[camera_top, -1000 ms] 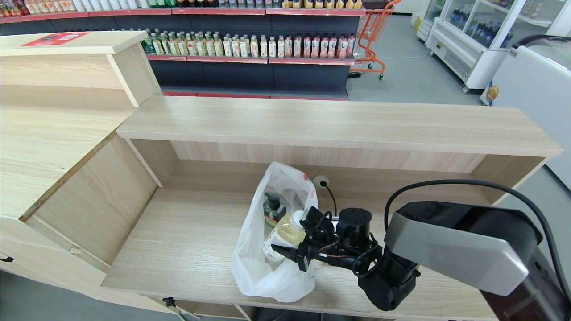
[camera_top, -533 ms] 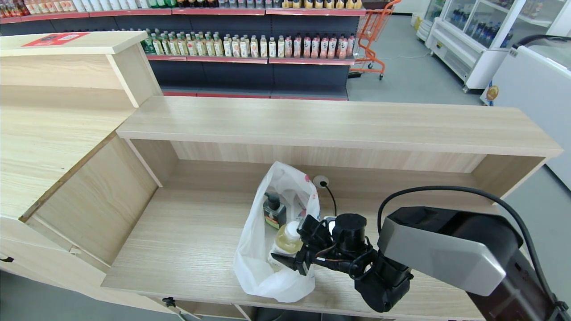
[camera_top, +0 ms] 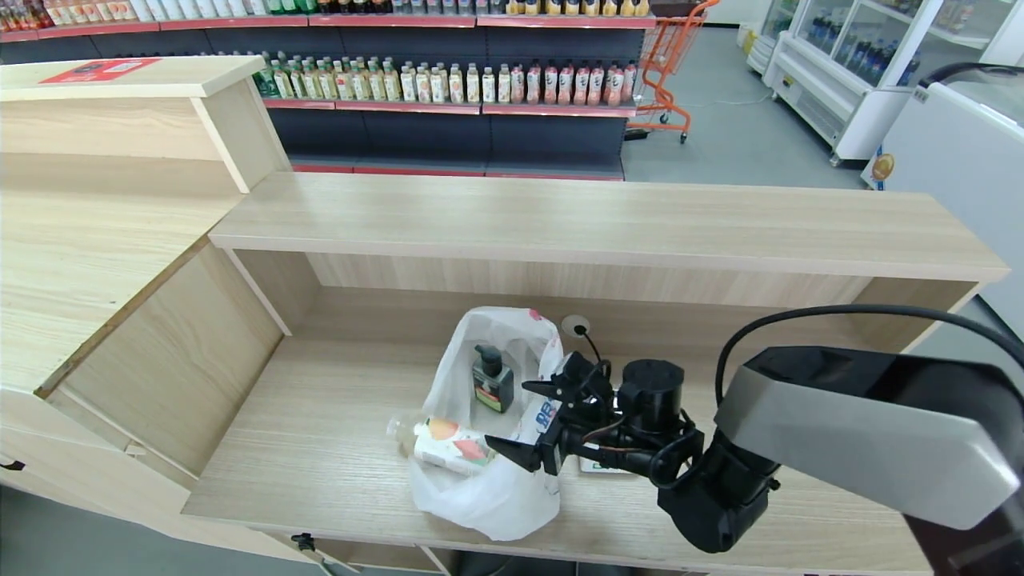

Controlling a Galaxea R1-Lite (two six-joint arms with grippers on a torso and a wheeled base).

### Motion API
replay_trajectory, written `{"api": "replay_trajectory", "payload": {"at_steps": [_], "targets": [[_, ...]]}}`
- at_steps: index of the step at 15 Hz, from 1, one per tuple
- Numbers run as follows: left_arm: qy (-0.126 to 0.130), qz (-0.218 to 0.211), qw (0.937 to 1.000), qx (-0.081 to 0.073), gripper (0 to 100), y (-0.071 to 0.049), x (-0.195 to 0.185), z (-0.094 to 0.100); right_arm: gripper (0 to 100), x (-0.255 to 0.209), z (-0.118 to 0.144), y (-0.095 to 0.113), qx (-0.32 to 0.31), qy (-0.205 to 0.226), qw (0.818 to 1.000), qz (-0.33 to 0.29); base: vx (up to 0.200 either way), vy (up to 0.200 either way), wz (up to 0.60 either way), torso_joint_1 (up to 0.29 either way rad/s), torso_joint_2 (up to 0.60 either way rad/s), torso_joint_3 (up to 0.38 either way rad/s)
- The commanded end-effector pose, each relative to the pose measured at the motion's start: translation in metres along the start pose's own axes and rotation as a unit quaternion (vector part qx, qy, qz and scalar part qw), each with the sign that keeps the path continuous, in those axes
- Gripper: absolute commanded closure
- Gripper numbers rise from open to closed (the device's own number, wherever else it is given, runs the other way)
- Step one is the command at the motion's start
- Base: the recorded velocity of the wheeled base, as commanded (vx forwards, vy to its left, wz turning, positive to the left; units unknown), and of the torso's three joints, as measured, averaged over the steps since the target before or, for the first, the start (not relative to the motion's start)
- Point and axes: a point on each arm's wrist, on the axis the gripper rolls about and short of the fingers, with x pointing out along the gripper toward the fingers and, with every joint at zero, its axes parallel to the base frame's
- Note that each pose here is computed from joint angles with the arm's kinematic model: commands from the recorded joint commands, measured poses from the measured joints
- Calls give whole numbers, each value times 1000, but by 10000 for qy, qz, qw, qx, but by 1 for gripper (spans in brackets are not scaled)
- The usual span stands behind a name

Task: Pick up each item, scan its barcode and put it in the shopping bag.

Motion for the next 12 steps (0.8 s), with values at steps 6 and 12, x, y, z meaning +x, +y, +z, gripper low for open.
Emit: {"api": "replay_trajectory", "payload": {"at_steps": [6, 12], "targets": [[-3, 1, 10000, -1, 0, 0, 0, 0, 0, -118, 62, 19, 552, 55, 9970, -535, 0, 0, 0, 0, 0, 0], [-3, 1, 10000, -1, 0, 0, 0, 0, 0, -230, 119, 35, 620, 116, 9851, -1600, 0, 0, 0, 0, 0, 0]]}}
